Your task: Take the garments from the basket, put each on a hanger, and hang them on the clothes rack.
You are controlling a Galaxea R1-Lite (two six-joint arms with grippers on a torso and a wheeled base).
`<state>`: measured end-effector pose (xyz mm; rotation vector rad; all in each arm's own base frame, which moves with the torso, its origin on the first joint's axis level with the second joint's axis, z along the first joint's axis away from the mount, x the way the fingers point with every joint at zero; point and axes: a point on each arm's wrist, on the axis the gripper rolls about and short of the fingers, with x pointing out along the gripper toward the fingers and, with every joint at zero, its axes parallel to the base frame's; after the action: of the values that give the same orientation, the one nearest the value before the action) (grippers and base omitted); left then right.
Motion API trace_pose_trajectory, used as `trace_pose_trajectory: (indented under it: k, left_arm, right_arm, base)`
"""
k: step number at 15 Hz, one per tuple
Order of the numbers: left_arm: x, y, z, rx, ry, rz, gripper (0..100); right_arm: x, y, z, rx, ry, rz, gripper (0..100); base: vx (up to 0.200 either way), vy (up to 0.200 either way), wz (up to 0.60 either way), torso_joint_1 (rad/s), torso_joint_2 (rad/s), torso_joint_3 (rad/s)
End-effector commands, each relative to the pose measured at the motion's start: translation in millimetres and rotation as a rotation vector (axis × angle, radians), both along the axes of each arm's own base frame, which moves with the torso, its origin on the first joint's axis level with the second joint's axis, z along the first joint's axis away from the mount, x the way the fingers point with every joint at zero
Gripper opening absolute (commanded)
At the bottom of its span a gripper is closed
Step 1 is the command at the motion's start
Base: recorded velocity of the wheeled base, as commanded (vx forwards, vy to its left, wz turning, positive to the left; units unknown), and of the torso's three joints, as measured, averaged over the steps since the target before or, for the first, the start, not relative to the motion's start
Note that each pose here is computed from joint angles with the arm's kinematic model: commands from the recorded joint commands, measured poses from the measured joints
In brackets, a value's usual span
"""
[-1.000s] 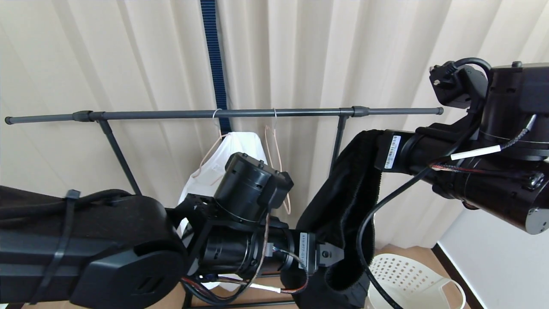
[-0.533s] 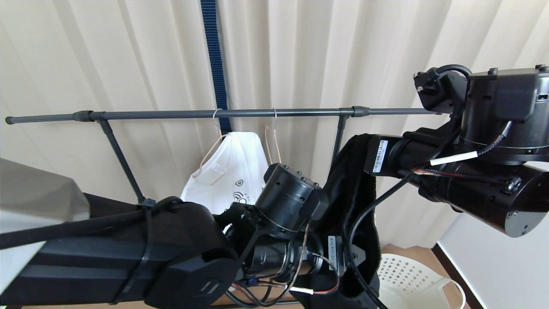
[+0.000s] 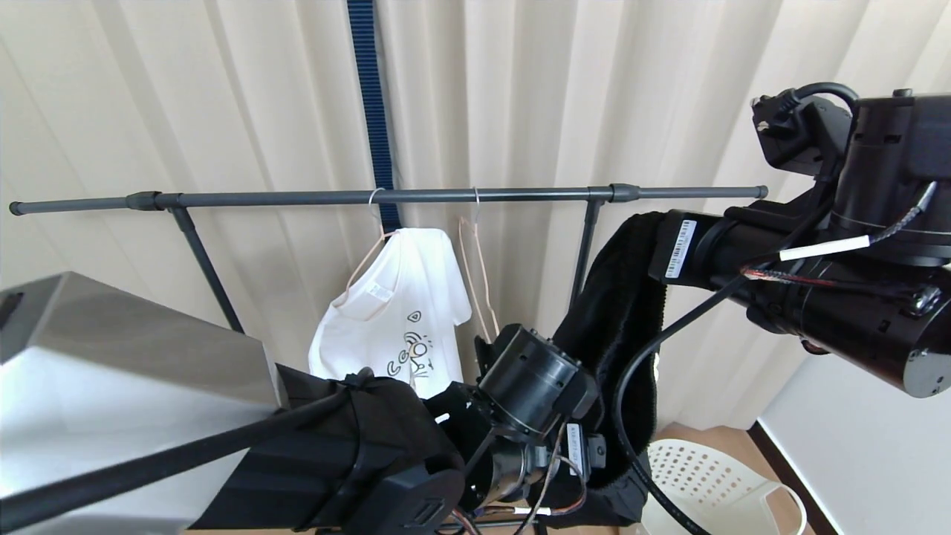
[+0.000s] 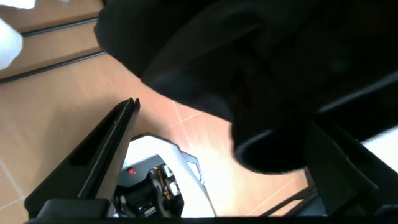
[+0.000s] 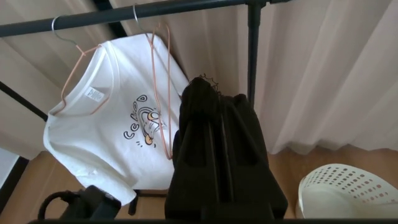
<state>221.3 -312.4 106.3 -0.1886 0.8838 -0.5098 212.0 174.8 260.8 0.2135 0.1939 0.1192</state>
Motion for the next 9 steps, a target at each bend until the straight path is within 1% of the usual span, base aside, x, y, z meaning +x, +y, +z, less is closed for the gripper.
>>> trace_pose_trajectory:
  k: [1,3,4,5,6,9]
  left_arm:
    - [-4,1,-8,0.024,0.015,-0.007,100]
    - [-15,2,-17,0.062,0.03,-0.024,100]
    - [-16,3,-19,0.074,0.029,-0.02,100]
    - [-22,4,-21,0.098,0.017,-0.013,0]
    - [-24,7,-23,0.118,0.011,-0.003,0]
    - [-26,18,2,0.077,-0.036,0.005,0]
  right_arm:
    - [-3,-5,6,0.016,-0.017,-0.007,0]
    - [1,-13,10,0.019,-0.026,-0.04,0]
    - [2,-15,10,0.02,-0.028,-0.048,0]
    - [7,-22,11,0.02,-0.03,-0.078,0]
    - [10,-25,11,0.016,-0.029,-0.093,0]
    - [14,-33,9,-0.001,-0.027,-0.125,0]
  base:
    - [0.0,0.0,0.0,0.0,0.0,0.0]
    - [0.0,0.0,0.0,0.0,0.0,0.0]
    - [0.0,0.0,0.0,0.0,0.0,0.0]
    - [0.0,0.0,0.0,0.0,0.0,0.0]
    - [0.0,0.0,0.0,0.0,0.0,0.0]
    - [0.0,0.0,0.0,0.0,0.0,0.0]
